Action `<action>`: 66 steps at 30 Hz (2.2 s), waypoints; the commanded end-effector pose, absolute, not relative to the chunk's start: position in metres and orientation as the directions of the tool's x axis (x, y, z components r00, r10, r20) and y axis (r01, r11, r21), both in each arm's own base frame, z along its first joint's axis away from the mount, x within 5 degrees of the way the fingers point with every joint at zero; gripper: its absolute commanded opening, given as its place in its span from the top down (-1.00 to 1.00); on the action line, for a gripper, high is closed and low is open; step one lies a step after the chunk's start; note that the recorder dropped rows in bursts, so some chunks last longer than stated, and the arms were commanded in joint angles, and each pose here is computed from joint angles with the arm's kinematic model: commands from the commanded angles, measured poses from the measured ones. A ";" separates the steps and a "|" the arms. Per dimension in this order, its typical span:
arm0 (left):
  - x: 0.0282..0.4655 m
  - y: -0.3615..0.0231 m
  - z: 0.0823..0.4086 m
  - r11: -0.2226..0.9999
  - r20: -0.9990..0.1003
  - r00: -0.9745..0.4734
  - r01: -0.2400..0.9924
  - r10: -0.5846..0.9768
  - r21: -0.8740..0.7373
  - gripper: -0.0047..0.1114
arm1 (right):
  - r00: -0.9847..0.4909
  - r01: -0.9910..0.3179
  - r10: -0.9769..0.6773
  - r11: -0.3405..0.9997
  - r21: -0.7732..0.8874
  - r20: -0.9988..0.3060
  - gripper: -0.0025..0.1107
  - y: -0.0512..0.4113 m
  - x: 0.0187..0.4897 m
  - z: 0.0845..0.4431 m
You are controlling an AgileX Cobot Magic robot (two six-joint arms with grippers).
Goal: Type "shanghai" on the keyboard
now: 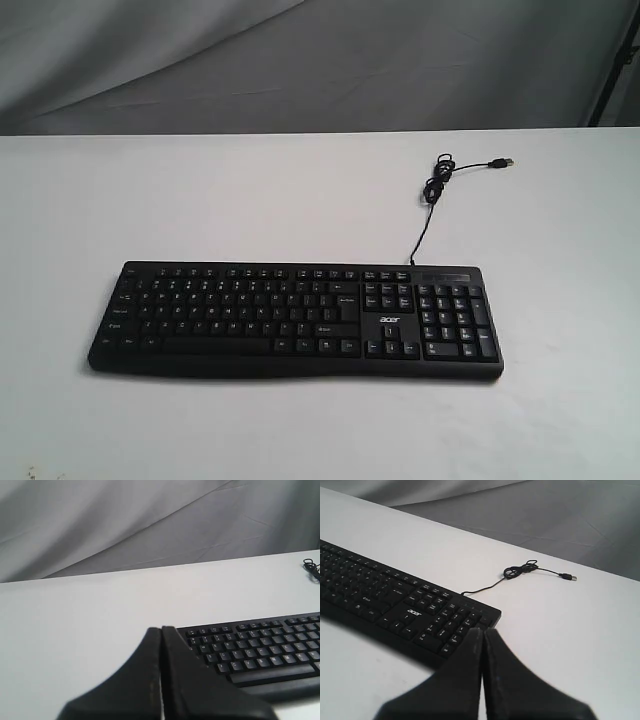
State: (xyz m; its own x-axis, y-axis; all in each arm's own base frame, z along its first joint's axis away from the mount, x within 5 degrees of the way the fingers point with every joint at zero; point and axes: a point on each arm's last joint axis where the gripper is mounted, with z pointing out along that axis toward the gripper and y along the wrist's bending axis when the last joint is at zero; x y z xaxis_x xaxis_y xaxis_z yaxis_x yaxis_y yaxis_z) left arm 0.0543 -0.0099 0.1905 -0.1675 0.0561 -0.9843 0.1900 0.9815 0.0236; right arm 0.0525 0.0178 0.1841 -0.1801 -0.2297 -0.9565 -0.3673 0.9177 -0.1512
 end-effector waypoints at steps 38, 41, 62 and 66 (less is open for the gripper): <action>0.054 -0.010 0.190 0.981 -0.985 -0.164 0.194 0.054 0.022 0.92 | -0.455 -0.789 -0.437 0.602 0.124 -0.775 0.96 0.273 0.171 0.224; 0.054 -0.010 0.190 0.981 -0.985 -0.164 0.194 0.054 0.022 0.92 | -0.463 -0.795 -0.472 0.595 0.116 -0.750 0.96 0.295 0.182 0.220; 0.054 -0.010 0.190 0.981 -0.985 -0.164 0.194 0.054 0.022 0.92 | -0.392 -0.844 -0.651 0.535 -0.026 -0.650 0.96 0.393 0.285 0.158; 0.054 -0.010 0.190 0.981 -0.985 -0.164 0.194 0.054 0.022 0.92 | -0.421 -0.847 -0.671 0.531 0.000 -0.610 0.96 0.407 0.293 0.158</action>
